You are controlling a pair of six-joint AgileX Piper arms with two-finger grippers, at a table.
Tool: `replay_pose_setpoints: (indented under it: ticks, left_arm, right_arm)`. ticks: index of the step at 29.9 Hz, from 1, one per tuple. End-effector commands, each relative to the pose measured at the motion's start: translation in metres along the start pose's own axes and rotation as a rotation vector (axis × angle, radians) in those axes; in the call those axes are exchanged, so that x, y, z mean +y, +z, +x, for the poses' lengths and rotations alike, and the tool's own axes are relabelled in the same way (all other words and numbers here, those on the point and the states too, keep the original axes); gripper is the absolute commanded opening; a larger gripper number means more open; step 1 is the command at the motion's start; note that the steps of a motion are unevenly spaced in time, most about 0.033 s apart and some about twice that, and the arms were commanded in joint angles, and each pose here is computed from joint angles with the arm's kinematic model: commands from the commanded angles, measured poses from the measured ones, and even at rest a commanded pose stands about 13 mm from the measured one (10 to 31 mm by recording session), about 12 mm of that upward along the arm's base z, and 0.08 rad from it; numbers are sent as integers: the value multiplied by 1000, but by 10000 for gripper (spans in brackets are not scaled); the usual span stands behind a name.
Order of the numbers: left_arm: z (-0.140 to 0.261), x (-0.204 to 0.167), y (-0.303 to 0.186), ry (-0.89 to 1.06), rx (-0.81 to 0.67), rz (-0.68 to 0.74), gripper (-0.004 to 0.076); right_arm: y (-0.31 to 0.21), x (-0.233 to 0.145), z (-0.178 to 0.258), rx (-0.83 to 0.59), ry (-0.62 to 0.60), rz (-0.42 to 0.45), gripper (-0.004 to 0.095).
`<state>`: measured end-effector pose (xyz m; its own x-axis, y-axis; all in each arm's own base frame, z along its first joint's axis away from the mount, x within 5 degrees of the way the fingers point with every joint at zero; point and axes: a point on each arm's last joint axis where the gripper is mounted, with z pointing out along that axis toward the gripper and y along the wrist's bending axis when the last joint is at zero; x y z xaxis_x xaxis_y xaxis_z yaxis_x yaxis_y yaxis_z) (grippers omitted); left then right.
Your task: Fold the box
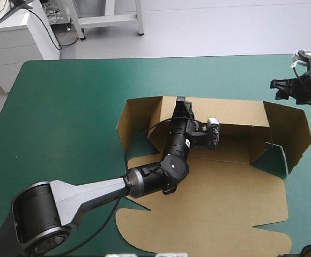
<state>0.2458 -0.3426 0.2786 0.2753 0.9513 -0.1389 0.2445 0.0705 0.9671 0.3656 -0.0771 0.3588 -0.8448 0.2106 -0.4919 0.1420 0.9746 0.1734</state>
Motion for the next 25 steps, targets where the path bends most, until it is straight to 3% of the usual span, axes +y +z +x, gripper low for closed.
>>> replay_pose_setpoints:
  ticks: [1, 11, 25]
  left_arm:
    - [-8, 15, -12, -63, -54, -16, -8]
    - [-5, 17, -11, -161, -24, -34, -8]
    - [-1, 19, -12, -167, 18, -62, -8]
  right_arm:
    - [-28, 5, -6, -103, -34, -16, 577]
    - [-31, 11, 8, -44, -97, -73, 577]
    - [-38, 12, 42, -55, -136, -60, 577]
